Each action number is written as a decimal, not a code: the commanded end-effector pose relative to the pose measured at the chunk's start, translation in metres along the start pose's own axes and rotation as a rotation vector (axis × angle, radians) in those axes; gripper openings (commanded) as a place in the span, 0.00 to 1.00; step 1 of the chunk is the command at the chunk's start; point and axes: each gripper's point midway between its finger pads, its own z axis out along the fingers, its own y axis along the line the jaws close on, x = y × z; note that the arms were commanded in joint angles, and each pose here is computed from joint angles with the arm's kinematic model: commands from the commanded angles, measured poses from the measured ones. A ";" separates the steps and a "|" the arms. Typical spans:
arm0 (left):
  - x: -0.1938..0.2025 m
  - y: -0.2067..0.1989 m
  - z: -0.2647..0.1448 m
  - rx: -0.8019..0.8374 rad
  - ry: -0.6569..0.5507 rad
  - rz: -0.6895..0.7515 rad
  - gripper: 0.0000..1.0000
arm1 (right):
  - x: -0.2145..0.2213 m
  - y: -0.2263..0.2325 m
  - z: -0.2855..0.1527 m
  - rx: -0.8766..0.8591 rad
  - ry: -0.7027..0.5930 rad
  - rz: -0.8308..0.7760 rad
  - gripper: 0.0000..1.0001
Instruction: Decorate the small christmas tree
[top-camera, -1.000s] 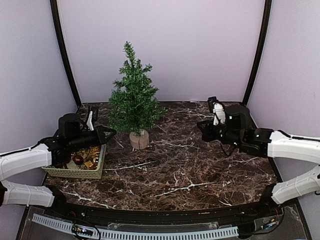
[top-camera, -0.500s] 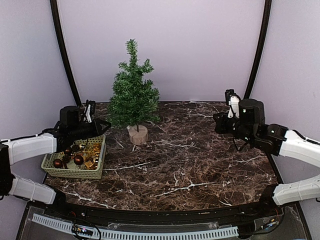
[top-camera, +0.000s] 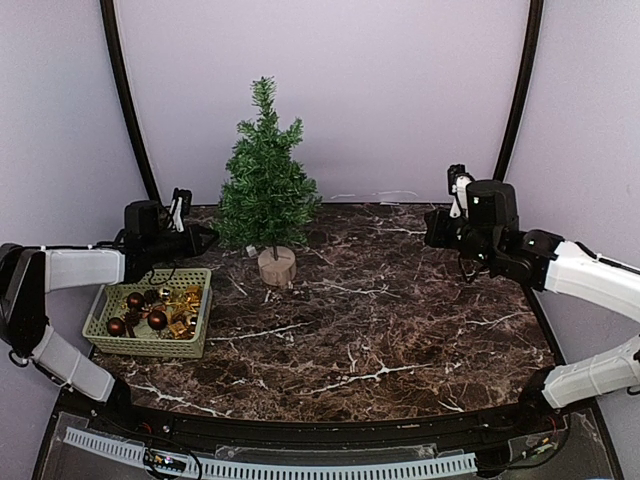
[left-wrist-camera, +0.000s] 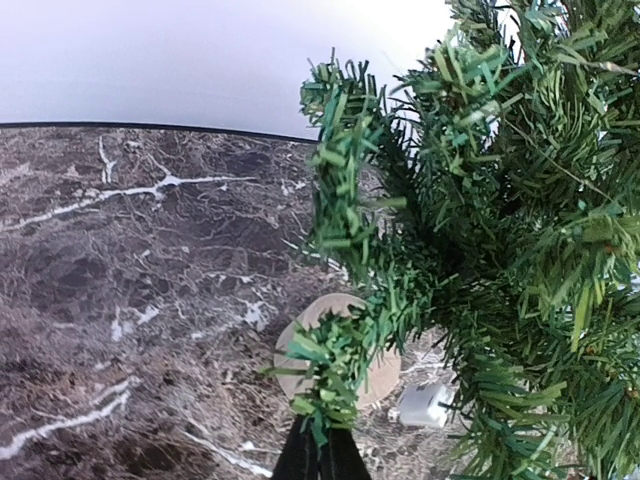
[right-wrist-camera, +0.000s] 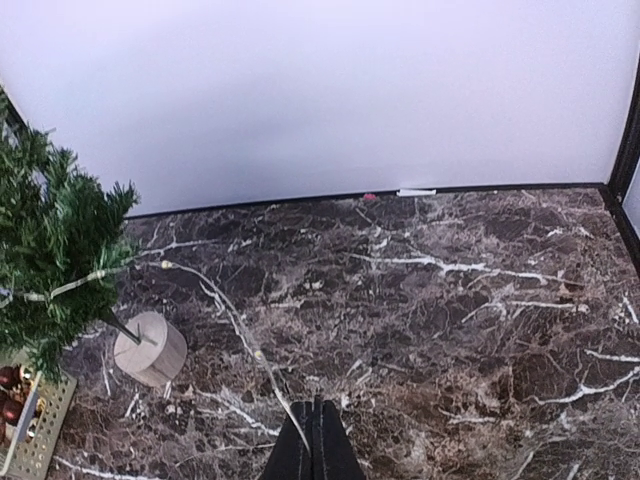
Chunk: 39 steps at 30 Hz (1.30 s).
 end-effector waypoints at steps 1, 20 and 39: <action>-0.035 -0.007 -0.001 0.031 -0.077 0.093 0.15 | -0.052 0.005 -0.003 -0.018 -0.112 0.015 0.00; 0.014 -0.074 -0.057 0.039 -0.027 0.052 0.85 | -0.069 0.027 0.009 -0.117 -0.120 0.005 0.00; 0.007 -0.069 -0.021 0.048 -0.009 0.057 0.39 | -0.070 0.020 -0.002 -0.102 -0.135 0.007 0.00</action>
